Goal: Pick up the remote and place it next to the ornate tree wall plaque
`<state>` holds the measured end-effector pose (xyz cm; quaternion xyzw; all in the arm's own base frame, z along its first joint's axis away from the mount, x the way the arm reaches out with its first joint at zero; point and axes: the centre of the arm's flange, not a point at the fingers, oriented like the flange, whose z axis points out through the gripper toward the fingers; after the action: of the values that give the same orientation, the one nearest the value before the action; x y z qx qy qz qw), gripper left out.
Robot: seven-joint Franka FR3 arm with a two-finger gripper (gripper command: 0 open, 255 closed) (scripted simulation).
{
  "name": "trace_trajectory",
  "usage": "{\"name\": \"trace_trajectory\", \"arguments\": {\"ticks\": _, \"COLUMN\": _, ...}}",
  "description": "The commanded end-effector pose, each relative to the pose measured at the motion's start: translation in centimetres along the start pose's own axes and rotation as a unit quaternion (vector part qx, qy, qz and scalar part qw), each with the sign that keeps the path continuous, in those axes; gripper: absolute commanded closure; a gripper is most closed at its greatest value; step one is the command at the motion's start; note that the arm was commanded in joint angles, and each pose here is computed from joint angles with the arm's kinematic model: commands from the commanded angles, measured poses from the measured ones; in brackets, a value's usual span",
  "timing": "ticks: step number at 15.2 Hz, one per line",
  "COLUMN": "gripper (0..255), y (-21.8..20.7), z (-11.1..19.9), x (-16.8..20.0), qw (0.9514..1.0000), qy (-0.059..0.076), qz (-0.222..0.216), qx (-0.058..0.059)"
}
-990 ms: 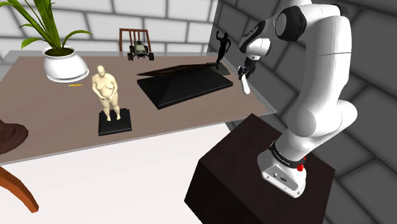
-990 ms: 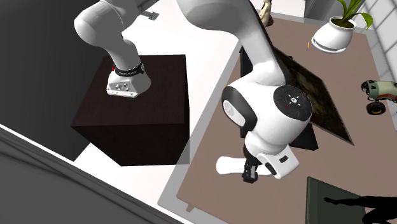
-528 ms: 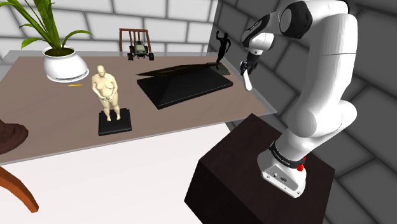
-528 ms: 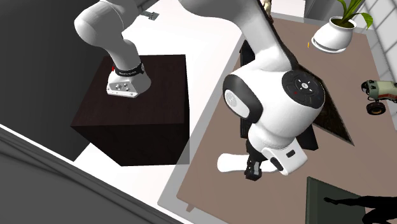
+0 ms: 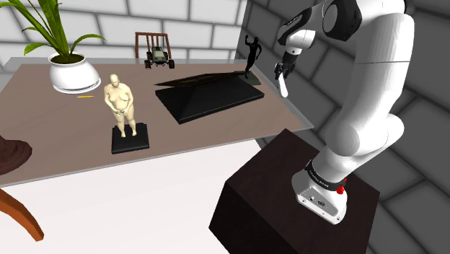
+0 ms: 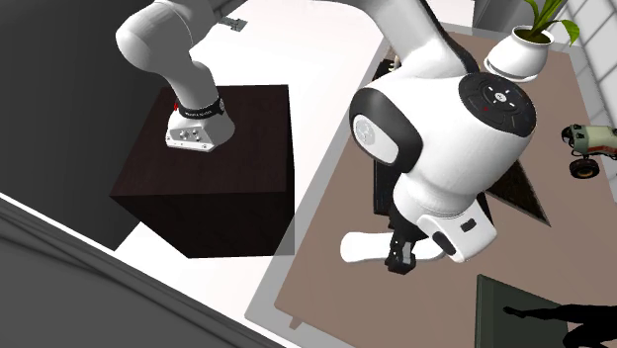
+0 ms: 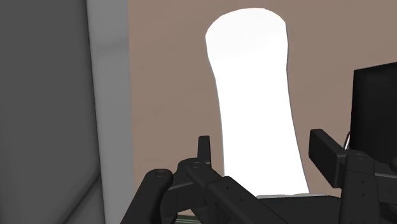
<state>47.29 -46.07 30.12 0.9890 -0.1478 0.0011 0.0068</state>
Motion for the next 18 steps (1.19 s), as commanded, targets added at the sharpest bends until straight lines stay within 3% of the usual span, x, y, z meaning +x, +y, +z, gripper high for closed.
{"name": "trace_trajectory", "arguments": {"ticks": 1, "gripper": 255, "y": 0.0, "z": -1.1, "x": 0.0, "qw": 1.0, "qy": 0.0, "qz": 0.0, "qx": 0.0}}
{"name": "trace_trajectory", "arguments": {"ticks": 18, "gripper": 255, "y": 0.1, "z": -10.0, "x": 0.1, "qw": 1.0, "qy": 0.0, "qz": 0.0, "qx": 0.0}}
